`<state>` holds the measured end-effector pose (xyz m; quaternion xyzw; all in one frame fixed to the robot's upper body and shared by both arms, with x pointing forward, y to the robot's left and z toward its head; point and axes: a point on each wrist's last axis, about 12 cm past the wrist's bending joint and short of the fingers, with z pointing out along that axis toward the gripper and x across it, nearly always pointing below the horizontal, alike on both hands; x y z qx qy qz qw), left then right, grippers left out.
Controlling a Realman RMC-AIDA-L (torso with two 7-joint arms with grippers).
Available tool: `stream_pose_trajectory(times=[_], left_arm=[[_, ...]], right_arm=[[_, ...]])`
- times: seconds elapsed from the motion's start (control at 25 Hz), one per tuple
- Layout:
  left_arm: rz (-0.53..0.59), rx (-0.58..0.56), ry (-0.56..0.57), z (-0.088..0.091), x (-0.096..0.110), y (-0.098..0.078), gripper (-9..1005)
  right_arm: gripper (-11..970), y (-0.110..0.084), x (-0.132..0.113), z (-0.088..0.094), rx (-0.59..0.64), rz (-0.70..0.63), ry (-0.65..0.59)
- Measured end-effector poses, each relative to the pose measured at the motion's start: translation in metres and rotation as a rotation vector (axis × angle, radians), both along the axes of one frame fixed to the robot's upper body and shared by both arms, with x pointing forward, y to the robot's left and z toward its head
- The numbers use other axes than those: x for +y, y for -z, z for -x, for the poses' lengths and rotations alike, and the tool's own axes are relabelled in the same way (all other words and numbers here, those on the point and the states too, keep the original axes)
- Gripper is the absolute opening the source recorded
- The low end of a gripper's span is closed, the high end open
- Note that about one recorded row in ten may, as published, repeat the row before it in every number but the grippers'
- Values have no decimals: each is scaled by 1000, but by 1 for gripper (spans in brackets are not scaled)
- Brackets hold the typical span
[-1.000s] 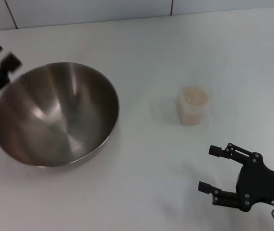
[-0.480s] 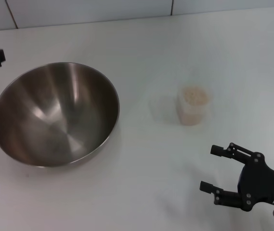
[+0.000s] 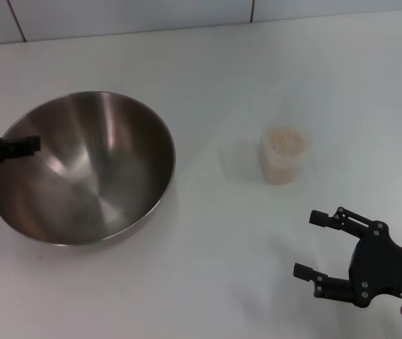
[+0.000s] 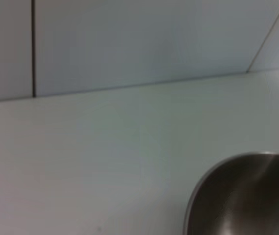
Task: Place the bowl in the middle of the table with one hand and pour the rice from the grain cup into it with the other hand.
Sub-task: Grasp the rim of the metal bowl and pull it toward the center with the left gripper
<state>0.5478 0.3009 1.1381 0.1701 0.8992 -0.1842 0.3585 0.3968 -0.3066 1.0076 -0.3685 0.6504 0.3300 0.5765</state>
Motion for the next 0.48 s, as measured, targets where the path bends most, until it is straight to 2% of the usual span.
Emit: stream_pose_trajectory(times=[0.2,0.48], left_arm=[[15,52,34,-6,-8,11,834],[23,49,48,-9,-12,11,830]], right_arm=[[833,0,0,0,-1,1,0],[833,0,0,0,-1,1,0]])
